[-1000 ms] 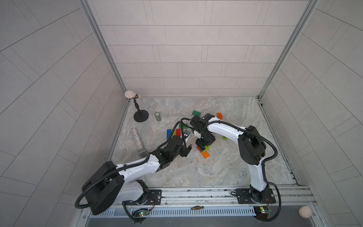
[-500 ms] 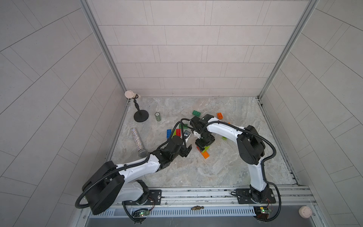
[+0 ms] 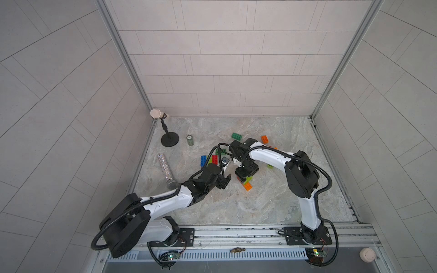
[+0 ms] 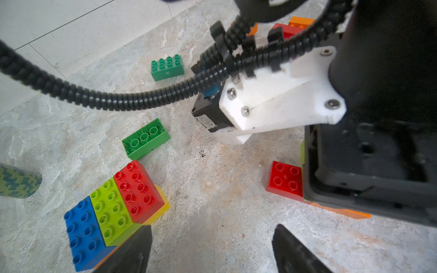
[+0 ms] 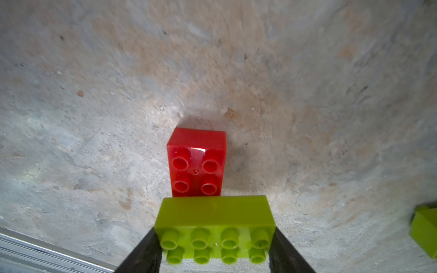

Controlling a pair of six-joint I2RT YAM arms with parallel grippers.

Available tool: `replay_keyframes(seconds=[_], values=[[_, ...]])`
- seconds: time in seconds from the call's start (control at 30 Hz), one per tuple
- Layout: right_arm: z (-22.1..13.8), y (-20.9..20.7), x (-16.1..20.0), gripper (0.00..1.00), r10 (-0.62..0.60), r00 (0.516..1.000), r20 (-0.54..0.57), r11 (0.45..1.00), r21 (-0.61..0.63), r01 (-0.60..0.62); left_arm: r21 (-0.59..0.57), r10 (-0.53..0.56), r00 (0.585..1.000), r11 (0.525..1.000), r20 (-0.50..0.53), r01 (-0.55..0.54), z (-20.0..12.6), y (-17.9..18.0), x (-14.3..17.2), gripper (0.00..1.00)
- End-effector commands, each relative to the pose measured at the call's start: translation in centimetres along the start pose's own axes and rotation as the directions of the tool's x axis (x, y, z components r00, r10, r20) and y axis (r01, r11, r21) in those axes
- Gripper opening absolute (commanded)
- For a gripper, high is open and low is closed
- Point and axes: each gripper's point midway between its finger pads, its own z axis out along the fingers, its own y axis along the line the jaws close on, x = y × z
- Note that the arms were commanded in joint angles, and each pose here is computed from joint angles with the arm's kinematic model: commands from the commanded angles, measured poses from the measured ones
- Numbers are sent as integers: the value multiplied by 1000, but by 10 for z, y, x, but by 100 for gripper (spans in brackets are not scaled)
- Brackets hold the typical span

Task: Assemble a rectangle with lego
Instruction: Assemble the lego brick with the lego brick.

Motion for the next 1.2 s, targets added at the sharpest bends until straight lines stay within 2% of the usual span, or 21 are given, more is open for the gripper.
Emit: replay_keyframes(seconds=[0.0,1.17], values=[[10,0,6,16,1,999,-38,1000,6,-1,2,-3,1000,1000,9,3,1,0,-4,84],[25,-13,19,6,133,990,-53,990,49,-130,20,-1,1000,1000,17,1,-1,-2,-7,84]])
